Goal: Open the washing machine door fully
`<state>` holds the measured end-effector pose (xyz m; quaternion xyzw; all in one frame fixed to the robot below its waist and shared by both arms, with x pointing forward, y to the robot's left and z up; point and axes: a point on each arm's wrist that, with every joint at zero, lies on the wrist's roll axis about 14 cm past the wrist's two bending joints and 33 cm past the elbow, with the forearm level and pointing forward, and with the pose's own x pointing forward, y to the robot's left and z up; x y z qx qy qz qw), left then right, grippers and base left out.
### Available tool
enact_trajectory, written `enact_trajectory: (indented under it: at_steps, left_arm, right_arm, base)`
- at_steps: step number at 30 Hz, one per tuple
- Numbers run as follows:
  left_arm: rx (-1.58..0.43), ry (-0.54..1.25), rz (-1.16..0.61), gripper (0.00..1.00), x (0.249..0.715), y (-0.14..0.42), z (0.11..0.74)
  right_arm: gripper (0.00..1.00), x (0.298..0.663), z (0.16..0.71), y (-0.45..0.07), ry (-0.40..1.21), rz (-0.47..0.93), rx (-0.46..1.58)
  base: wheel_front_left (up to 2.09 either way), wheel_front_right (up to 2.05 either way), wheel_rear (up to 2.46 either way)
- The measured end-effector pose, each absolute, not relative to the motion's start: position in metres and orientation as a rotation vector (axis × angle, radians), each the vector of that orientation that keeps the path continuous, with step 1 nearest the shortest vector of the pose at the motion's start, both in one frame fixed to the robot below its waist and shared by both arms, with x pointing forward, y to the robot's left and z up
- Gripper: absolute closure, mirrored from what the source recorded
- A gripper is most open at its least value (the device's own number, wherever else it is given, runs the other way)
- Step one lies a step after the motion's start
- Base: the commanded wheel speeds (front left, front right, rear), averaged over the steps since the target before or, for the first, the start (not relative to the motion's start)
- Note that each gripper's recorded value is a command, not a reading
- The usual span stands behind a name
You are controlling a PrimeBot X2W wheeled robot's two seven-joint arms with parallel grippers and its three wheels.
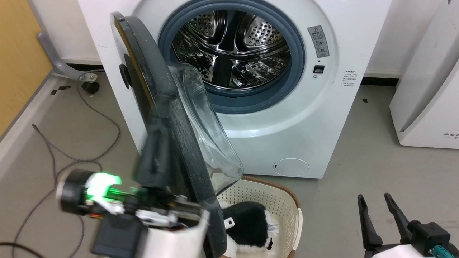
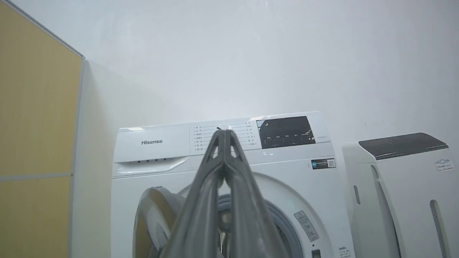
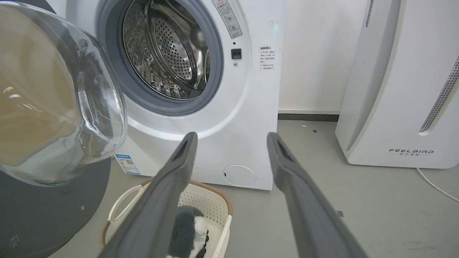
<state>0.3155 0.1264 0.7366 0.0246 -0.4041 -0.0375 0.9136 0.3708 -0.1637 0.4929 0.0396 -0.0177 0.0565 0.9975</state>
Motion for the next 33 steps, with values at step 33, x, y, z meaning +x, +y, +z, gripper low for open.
enact_trajectory:
  at_steps: [33]
  left_arm:
    - [0.064,-0.421,-0.469,1.00,0.300,0.022,0.604]
  right_arm:
    - [0.00,0.380,0.484,-0.147,-0.006,0.159,0.098]
  base:
    - [0.00,0.00,0.00]
